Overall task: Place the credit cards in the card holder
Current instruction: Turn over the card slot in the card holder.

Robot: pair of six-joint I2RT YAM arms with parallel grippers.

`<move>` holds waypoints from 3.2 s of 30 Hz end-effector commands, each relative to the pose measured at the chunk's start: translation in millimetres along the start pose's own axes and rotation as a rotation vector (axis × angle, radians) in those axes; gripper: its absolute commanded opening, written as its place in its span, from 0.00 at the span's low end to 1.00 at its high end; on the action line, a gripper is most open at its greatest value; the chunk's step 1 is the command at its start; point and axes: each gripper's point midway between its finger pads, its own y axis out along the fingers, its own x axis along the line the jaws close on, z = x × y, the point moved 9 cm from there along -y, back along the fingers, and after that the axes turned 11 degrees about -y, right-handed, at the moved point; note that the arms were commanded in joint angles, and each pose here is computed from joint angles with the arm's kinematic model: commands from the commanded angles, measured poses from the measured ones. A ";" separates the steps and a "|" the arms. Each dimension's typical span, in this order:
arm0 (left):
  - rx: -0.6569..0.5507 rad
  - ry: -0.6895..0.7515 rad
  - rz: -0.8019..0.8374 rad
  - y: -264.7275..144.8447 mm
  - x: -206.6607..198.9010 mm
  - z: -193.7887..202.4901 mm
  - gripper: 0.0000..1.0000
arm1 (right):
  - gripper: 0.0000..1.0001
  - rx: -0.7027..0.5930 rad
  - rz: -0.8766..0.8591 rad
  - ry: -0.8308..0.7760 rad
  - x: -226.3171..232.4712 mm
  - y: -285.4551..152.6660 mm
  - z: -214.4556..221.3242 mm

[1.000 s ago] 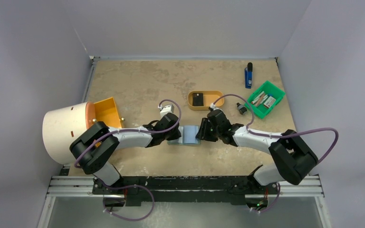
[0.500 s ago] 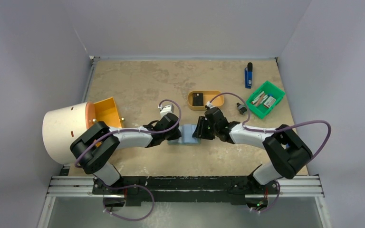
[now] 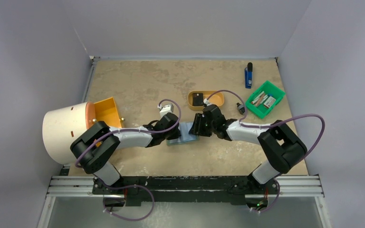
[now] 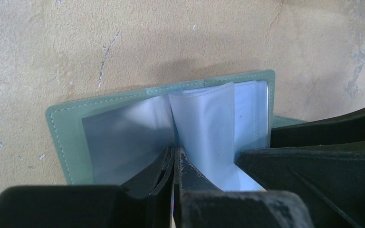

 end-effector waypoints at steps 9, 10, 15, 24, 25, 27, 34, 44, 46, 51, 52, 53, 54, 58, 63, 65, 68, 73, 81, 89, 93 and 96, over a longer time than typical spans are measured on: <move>0.029 0.043 -0.032 5.8 9.9 7.9 0.00 | 0.54 0.113 -0.073 -0.014 -2.6 7.0 22.0; 0.031 0.043 -0.029 5.7 9.4 8.2 0.00 | 0.55 0.115 -0.070 -0.014 -3.4 6.3 23.0; 0.036 0.044 -0.015 6.0 7.3 8.1 0.00 | 0.53 0.117 -0.069 0.017 -7.9 -0.5 32.8; 0.052 0.052 0.010 7.7 2.9 8.6 0.00 | 0.25 0.058 -0.133 0.011 -4.9 -9.1 33.2; 0.052 0.051 0.014 7.5 1.7 8.4 0.00 | 0.21 0.054 -0.135 0.007 -4.4 -9.6 32.3; 0.054 0.053 0.017 7.7 0.4 8.2 0.00 | 0.17 0.045 -0.146 -0.004 -2.7 -10.3 29.9; 0.042 0.055 0.022 4.9 -4.1 4.0 0.00 | 0.07 0.004 -0.175 -0.046 3.8 -12.0 18.8; -0.001 0.054 0.002 -3.7 -7.1 -5.2 0.00 | 0.00 -0.050 -0.199 -0.076 15.2 -18.2 0.9; -0.029 0.045 0.007 -11.5 -10.1 -11.3 0.07 | 0.00 -0.055 -0.175 -0.074 13.5 -21.2 0.3; -0.063 0.037 0.062 -29.5 -24.9 -24.0 0.38 | 0.00 -0.054 -0.138 -0.074 12.5 -26.3 -1.9; -0.064 0.045 0.076 -32.1 -29.2 -26.0 0.42 | 0.00 -0.051 -0.132 -0.074 12.6 -26.9 -2.1; -0.061 0.051 0.093 -34.0 -33.3 -27.9 0.45 | 0.00 -0.050 -0.129 -0.073 12.5 -27.2 -2.6; -0.056 0.053 0.111 -35.6 -37.8 -29.1 0.48 | 0.00 -0.052 -0.130 -0.072 13.3 -27.8 -3.6; -0.033 0.059 0.171 -39.7 -47.4 -29.7 0.57 | 0.00 -0.057 -0.149 -0.063 17.3 -29.5 -5.3; -0.006 0.067 0.224 -41.0 -55.1 -26.3 0.60 | 0.00 -0.067 -0.171 -0.081 25.0 -33.2 -8.3; 0.009 0.075 0.232 -38.8 -57.3 -24.4 0.60 | 0.00 -0.066 -0.173 -0.084 26.1 -32.9 -9.0; 0.027 0.090 0.223 -34.2 -57.7 -20.5 0.60 | 0.00 -0.063 -0.176 -0.085 27.1 -32.3 -9.0; 0.026 0.100 0.176 -27.5 -52.3 -17.8 0.52 | 0.00 -0.066 -0.172 -0.086 27.1 -33.2 -9.0; 0.008 0.114 0.097 -20.7 -39.1 -15.0 0.30 | 0.00 -0.065 -0.168 -0.080 26.3 -33.5 -8.2; -0.007 0.120 0.052 -15.7 -30.0 -12.8 0.09 | 0.00 -0.064 -0.154 -0.078 23.6 -34.1 -5.6; -0.010 0.119 0.045 -16.1 -27.6 -12.1 0.00 | 0.00 -0.062 -0.143 -0.077 21.0 -34.7 -2.5; -0.006 0.111 0.046 -17.2 -26.1 -11.3 0.00 | 0.00 -0.056 -0.124 -0.075 18.3 -35.4 0.0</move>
